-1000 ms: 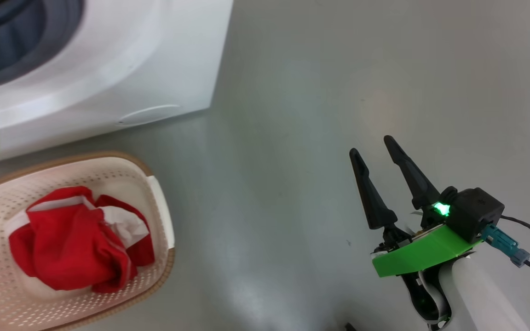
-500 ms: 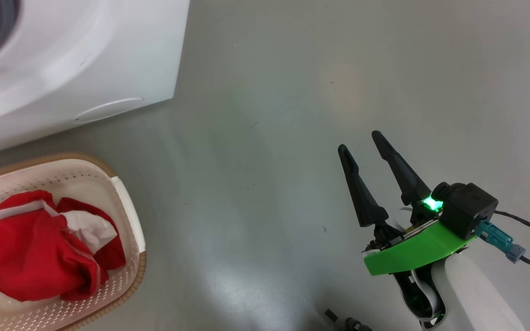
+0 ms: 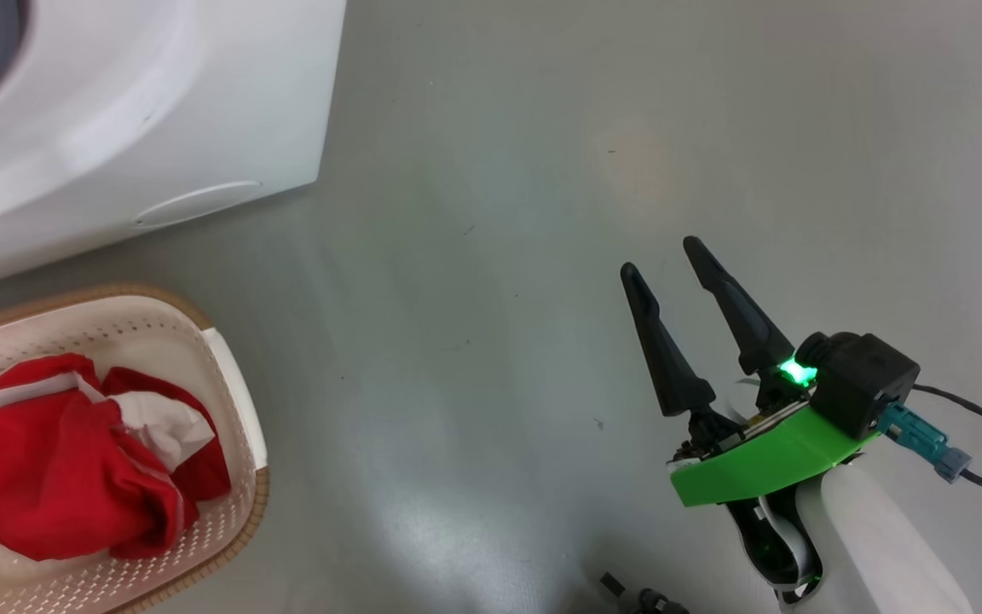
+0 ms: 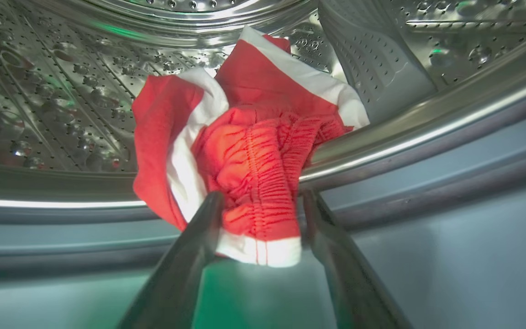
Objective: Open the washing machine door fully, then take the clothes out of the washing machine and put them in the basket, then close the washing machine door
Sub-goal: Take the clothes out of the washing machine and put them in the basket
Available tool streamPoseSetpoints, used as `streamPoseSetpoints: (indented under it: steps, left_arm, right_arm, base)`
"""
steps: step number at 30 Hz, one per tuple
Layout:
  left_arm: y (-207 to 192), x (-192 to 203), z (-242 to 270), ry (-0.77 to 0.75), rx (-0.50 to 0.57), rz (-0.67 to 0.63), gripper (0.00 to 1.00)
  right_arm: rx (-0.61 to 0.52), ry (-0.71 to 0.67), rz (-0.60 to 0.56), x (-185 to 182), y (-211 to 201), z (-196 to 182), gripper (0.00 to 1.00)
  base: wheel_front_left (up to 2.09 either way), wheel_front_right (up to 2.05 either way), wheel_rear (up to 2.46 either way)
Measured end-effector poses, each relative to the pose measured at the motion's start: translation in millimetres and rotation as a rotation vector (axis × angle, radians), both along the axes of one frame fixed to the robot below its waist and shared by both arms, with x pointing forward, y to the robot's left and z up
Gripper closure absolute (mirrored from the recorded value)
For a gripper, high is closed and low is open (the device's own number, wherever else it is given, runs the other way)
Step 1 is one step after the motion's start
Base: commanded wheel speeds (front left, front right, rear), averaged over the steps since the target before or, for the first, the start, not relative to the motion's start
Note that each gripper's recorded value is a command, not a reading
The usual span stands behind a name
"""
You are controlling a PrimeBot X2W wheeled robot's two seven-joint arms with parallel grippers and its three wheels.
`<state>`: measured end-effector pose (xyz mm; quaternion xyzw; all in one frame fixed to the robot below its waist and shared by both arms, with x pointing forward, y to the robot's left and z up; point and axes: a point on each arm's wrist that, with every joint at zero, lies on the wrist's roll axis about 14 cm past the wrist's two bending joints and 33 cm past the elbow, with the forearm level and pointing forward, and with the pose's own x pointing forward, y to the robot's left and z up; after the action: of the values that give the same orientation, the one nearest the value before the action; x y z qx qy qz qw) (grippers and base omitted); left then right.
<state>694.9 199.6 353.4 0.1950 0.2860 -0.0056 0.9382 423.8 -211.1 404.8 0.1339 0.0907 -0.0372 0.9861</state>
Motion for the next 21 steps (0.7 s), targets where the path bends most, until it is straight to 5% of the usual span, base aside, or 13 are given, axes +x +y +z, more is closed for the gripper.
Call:
streamPoseSetpoints:
  steps: [1,21]
  left_arm:
    - [0,0,0,-0.001,0.000,0.000,1.00]
    - [-14,2,44,-0.173,-0.117,-0.009,1.00]
  right_arm:
    - [0.000,-0.002,0.001,0,0,1,0.00]
    - [-0.008,-0.032,0.027,4,7,10,0.00]
  base:
    - [0.00,0.00,0.00]
    - [0.00,0.00,0.00]
